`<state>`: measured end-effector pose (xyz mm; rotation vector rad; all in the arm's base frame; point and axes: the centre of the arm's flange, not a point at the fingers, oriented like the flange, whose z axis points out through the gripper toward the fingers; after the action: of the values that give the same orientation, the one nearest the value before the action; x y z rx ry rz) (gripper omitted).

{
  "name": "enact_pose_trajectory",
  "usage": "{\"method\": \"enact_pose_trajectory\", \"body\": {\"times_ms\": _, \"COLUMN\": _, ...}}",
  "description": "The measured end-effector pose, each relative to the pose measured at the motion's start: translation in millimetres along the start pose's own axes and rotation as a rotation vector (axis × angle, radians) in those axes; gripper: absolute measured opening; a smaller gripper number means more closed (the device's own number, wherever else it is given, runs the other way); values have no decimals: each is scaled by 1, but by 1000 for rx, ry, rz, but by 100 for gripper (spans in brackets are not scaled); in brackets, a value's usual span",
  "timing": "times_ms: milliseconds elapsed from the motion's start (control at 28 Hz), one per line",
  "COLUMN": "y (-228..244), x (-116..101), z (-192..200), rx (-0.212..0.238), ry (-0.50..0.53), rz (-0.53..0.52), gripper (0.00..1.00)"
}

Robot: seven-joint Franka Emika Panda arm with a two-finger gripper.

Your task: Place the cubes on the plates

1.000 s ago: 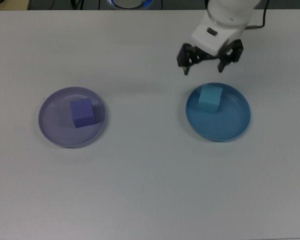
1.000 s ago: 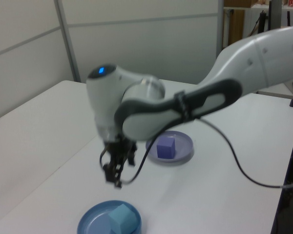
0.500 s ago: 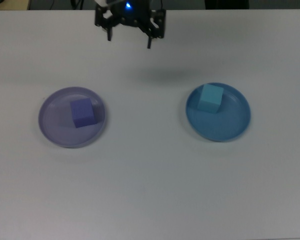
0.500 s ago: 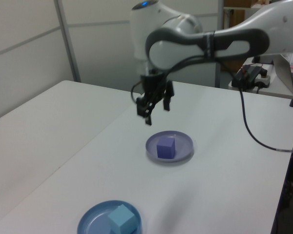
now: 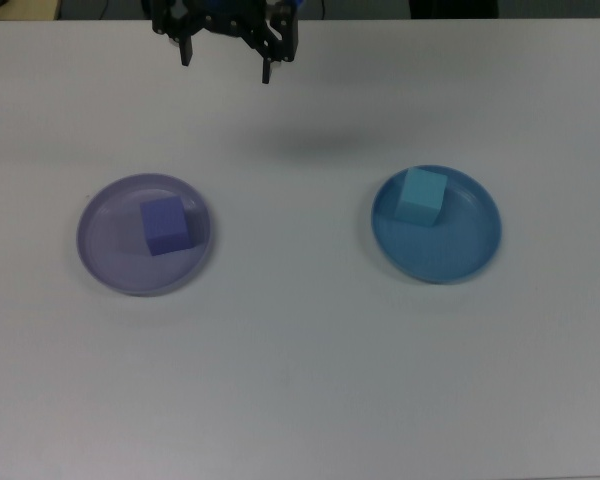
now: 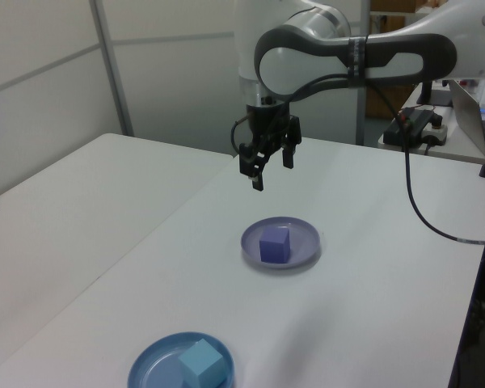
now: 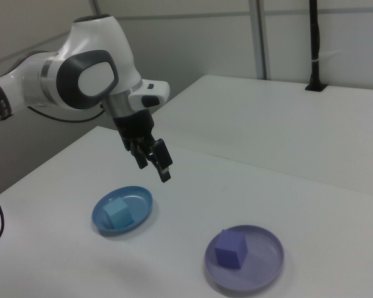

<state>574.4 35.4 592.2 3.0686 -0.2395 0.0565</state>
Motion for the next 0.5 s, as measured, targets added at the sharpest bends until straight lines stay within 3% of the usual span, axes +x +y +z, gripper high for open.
{"method": "enact_pose_trajectory", "body": {"times_ms": 250, "y": 13, "x": 3, "z": -4, "rx": 35, "ry": 1, "rz": -10, "gripper": 100}}
{"method": "enact_pose_trajectory", "body": {"times_ms": 500, "y": 14, "x": 1, "z": -9, "rx": 39, "ry": 10, "rz": -18, "gripper": 100}}
